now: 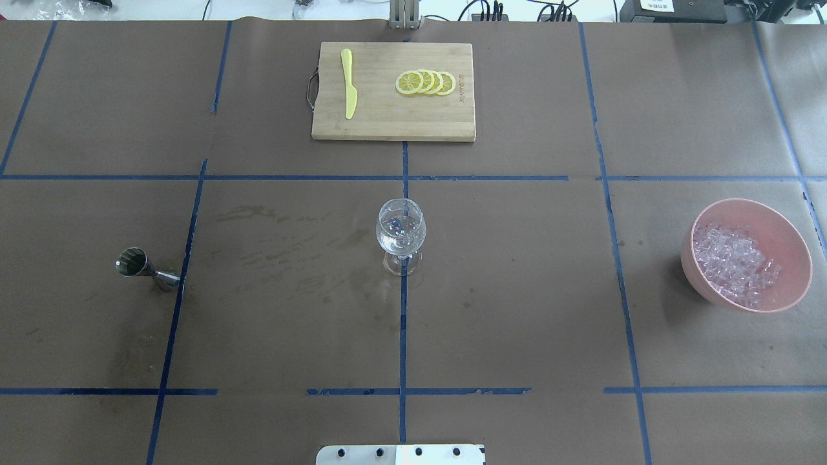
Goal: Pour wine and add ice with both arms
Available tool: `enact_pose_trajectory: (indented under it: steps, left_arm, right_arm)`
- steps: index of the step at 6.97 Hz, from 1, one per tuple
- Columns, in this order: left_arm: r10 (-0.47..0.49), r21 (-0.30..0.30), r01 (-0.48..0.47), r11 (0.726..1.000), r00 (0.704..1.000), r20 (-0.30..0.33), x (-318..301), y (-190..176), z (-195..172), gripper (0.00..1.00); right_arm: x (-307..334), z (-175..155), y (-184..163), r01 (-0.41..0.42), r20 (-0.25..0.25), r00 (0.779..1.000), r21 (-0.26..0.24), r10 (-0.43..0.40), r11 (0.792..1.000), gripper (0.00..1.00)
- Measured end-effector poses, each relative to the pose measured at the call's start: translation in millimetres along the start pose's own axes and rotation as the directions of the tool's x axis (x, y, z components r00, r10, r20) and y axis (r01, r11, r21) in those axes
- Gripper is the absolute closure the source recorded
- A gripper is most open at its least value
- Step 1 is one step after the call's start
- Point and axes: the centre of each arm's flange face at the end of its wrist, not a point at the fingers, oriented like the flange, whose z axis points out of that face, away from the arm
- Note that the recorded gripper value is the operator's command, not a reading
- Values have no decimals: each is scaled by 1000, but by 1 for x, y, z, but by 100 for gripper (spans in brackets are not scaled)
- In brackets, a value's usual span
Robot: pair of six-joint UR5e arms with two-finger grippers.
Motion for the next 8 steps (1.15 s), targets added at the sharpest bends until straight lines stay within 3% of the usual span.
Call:
enact_pose_trajectory:
  steps: [2, 4, 8]
  left_arm:
    - [-106, 82, 107, 991, 994, -15, 87, -14, 58, 0]
    - [-149, 158, 144, 977, 989, 18, 154, -8, 89, 0]
    - [-185, 260, 147, 955, 974, 130, 230, 74, 97, 0]
  right_arm:
    - [-1, 0, -1, 2, 2, 1000, 1, -2, 1000, 0]
    - [-1, 0, -1, 1, 3, 1000, 0, -1, 1000, 0]
    - [0, 1, 0, 0, 3, 1000, -2, 0, 1000, 0]
